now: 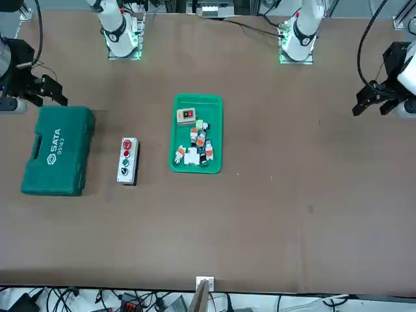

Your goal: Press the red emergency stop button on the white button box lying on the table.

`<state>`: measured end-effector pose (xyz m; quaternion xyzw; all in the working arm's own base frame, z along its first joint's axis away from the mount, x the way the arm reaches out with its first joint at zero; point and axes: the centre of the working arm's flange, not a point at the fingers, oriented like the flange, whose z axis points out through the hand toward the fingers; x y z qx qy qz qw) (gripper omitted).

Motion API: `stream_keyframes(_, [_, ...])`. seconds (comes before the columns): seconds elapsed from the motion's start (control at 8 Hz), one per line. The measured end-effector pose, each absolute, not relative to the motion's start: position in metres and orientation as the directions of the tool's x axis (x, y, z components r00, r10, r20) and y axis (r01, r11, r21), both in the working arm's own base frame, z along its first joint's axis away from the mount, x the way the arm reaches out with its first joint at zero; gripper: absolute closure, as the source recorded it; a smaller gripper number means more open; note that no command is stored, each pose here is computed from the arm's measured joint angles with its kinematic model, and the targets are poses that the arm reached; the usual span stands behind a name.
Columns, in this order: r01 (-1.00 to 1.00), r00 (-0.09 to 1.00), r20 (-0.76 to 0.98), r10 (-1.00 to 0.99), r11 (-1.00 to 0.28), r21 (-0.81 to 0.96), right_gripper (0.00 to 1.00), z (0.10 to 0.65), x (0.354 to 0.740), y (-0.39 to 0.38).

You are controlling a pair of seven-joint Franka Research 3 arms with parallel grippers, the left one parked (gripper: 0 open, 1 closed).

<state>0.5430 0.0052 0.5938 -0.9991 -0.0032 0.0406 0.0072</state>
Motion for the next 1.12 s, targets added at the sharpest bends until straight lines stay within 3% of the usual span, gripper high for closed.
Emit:
stream_keyframes(0.75, [0.008,0.996,-0.092,0.01,-1.0,-0.015,0.0,0.59,0.544,0.008])
stream_keyframes(1.0, [0.007,0.993,-0.115,0.009,-1.0,-0.014,0.04,0.578,0.549,0.008])
stream_keyframes(1.12, [0.007,0.992,-0.127,0.009,-1.0,-0.014,0.16,0.572,0.552,0.008])
